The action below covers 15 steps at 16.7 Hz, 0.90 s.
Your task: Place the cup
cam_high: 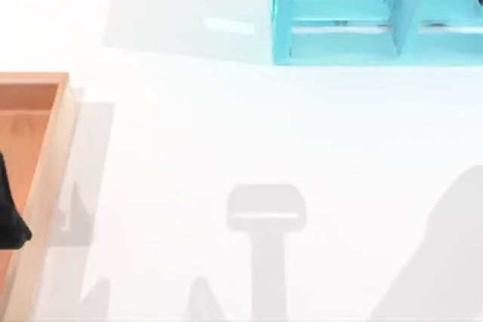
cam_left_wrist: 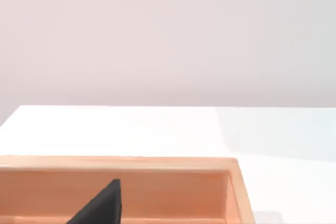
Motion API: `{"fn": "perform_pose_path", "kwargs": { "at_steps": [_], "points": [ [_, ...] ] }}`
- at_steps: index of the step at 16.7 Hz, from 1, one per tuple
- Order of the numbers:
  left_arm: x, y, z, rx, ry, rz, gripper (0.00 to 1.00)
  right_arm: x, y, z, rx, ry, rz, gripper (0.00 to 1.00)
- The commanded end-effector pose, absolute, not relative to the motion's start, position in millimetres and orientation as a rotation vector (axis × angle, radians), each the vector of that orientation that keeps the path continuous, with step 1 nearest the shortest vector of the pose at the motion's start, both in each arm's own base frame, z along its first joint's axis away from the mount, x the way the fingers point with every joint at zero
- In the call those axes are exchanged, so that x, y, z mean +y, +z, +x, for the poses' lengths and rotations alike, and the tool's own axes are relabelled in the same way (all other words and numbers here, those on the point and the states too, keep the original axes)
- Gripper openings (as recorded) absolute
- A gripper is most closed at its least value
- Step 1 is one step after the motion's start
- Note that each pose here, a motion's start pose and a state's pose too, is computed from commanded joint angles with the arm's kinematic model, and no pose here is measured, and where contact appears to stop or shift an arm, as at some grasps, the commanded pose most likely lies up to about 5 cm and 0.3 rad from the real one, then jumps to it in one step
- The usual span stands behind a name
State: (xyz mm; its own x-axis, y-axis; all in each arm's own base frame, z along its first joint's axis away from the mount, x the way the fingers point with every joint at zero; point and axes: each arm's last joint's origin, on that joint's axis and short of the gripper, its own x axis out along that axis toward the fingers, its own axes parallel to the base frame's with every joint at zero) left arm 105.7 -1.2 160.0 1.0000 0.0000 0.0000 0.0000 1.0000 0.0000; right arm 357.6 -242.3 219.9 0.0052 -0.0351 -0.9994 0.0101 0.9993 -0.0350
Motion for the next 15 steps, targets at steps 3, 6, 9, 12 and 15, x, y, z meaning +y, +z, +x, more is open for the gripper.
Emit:
{"fn": "perform_pose_path", "kwargs": {
  "at_steps": [3, 6, 9, 12, 15],
  "points": [
    [-1, 160, 106, 0.0, 0.0, 0.0, 1.0, -241, 221, 358, 1.561, -0.036, -0.022, 0.0],
    [-1, 160, 106, 0.0, 0.0, 0.0, 1.0, -241, 208, 359, 1.565, -0.034, -0.02, 0.0],
    [-1, 160, 106, 0.0, 0.0, 0.0, 1.0, -243, 178, 359, 1.557, -0.037, -0.024, 0.0],
    [-1, 160, 106, 0.0, 0.0, 0.0, 1.0, -243, 156, 357, 1.565, -0.035, -0.02, 0.0],
    [-1, 160, 106, 0.0, 0.0, 0.0, 1.0, -244, 155, 357, 1.565, -0.035, -0.02, 0.0]
  ]
}}
